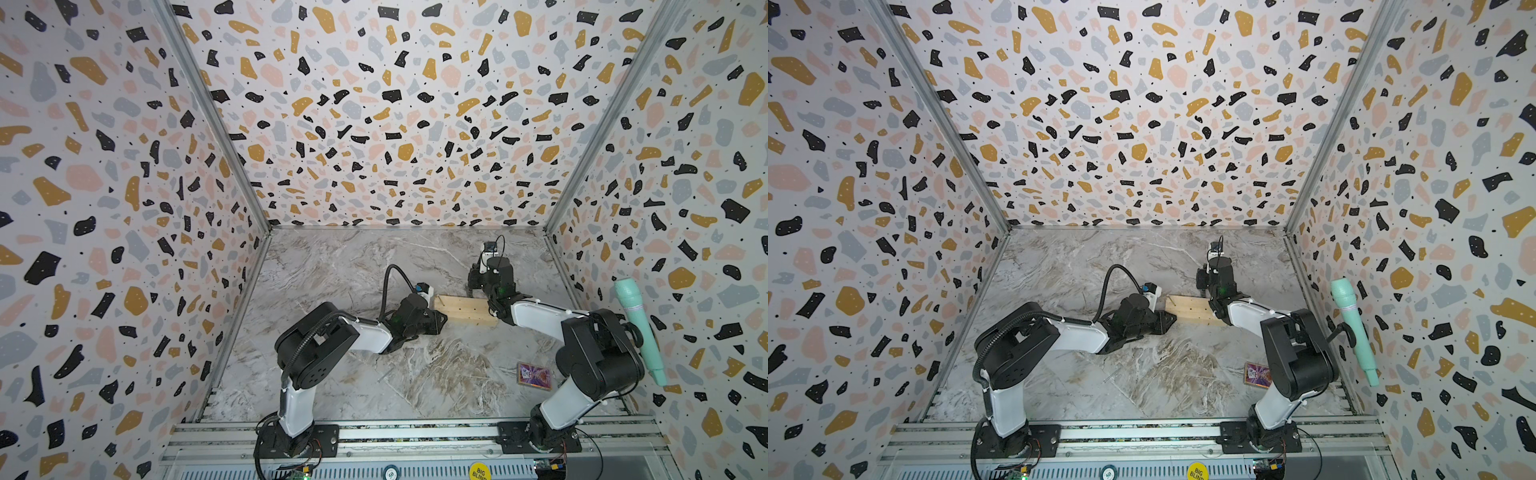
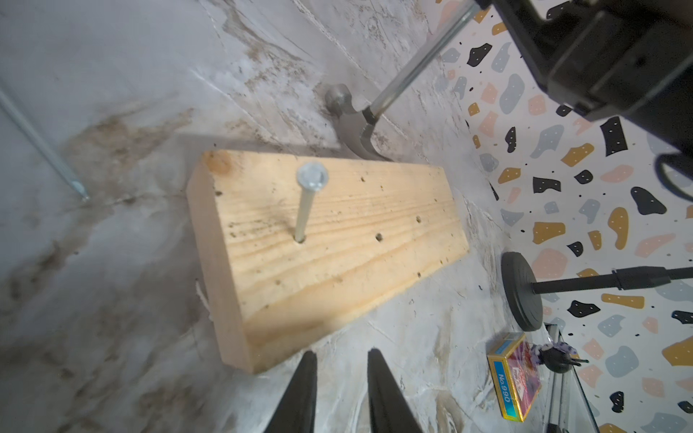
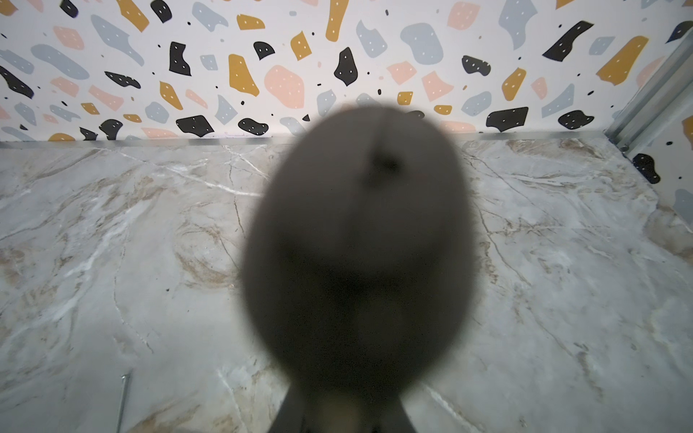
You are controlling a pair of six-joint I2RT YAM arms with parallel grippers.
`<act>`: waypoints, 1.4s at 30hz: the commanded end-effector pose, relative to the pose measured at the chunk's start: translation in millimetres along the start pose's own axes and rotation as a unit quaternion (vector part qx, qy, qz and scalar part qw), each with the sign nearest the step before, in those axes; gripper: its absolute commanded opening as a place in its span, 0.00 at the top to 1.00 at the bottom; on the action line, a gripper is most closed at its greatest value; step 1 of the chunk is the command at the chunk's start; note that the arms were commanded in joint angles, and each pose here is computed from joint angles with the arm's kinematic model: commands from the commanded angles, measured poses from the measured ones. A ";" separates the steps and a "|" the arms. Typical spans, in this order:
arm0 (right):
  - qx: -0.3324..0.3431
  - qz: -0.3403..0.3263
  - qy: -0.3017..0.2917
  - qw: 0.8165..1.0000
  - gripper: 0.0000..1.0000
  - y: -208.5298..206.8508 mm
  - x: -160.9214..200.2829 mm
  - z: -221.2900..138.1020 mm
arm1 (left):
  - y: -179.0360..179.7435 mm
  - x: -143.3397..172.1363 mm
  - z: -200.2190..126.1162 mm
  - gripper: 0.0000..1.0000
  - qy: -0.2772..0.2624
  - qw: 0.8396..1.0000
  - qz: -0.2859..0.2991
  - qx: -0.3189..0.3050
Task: Use a claw hammer to pull out a nail
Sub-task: Adjust the mounting plate at the center of the board.
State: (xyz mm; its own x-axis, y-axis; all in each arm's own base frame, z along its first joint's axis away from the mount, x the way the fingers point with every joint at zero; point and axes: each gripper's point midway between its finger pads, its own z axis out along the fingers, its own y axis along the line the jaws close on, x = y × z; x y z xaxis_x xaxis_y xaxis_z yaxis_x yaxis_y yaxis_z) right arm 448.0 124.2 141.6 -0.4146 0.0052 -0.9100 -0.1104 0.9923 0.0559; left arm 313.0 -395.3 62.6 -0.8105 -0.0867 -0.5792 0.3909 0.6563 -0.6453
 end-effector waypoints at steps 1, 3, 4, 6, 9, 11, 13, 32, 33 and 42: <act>-0.009 0.005 -0.027 1.000 1.00 9.6 -16.8 -26.9 | 8.5 -8.7 4.1 0.73 -0.009 1.000 0.006 -0.010; -0.009 0.012 -0.021 1.000 1.00 12.2 -9.6 -37.9 | 13.0 -11.3 3.2 0.73 -0.012 1.000 0.003 -0.014; -0.009 0.018 -0.019 1.000 1.00 14.3 -6.4 -44.1 | 15.5 -12.3 2.6 0.73 -0.012 1.000 0.004 -0.017; -0.010 0.031 -0.011 0.999 1.00 18.0 3.1 -55.2 | 19.6 -13.2 1.4 0.73 -0.009 1.000 0.008 -0.022; -0.009 0.051 -0.002 0.999 1.00 23.9 16.8 -71.9 | 24.9 -13.8 -0.5 0.73 -0.003 0.999 0.016 -0.030; -0.001 0.062 -0.001 0.998 1.00 24.1 22.9 -82.0 | 24.7 -14.4 -1.7 0.73 -0.002 0.999 0.019 -0.030; 0.016 0.069 -0.003 0.998 1.00 18.2 21.2 -86.0 | 23.1 -15.2 -3.9 0.73 -0.002 0.999 0.021 -0.029; 0.051 0.046 -0.078 0.995 1.00 22.5 -66.1 -35.8 | -43.0 12.4 -27.9 0.73 0.021 0.998 0.039 0.047; 0.056 0.044 -0.085 0.994 1.00 23.7 -68.3 -33.5 | -42.7 13.1 -27.3 0.73 0.021 0.998 0.038 0.048; 0.059 0.058 -0.112 0.990 1.00 43.2 -81.6 -21.6 | -35.4 31.4 -12.4 0.73 0.054 0.996 0.040 0.054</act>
State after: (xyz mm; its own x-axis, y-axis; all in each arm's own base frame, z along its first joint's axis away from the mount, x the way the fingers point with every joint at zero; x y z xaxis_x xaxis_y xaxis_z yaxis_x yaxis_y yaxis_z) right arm 444.4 158.4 169.2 -0.3606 0.0603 -0.9308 0.0197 0.9982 0.0570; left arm 268.6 -406.5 70.5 -0.8213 0.0431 -0.5689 0.4764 0.6005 -0.6422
